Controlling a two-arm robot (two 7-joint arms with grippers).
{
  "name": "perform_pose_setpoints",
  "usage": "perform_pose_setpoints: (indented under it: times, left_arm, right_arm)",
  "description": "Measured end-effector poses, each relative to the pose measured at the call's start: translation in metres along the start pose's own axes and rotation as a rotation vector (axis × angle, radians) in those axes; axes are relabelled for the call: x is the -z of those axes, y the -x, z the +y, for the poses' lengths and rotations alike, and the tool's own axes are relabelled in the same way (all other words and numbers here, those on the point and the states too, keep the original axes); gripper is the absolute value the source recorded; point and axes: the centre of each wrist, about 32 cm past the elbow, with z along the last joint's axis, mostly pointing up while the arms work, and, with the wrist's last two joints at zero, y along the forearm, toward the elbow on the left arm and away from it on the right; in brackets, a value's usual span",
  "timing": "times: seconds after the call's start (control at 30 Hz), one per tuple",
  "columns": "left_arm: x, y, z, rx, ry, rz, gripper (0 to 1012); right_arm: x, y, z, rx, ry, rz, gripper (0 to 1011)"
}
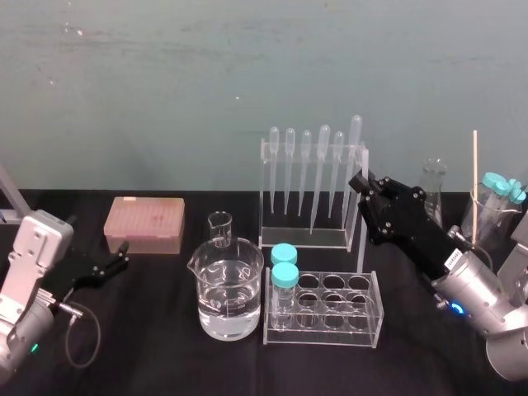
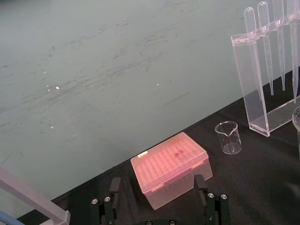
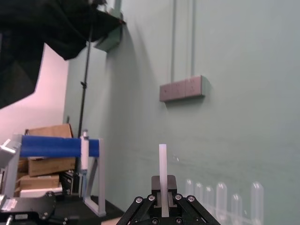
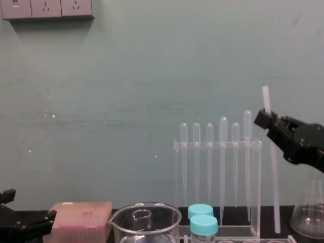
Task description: Pick up the stirring rod with one hand, then place it down.
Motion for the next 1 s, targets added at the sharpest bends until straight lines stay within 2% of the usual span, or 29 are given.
perform_pose_setpoints:
  times: [1.0]
  left_arm:
    - [0.0000, 0.0000, 0.0000, 0.000, 0.000, 0.000, 1000]
  right_arm:
    - [-0.0010, -0.0001, 0.0021, -0.008, -0.008, -0.005, 69]
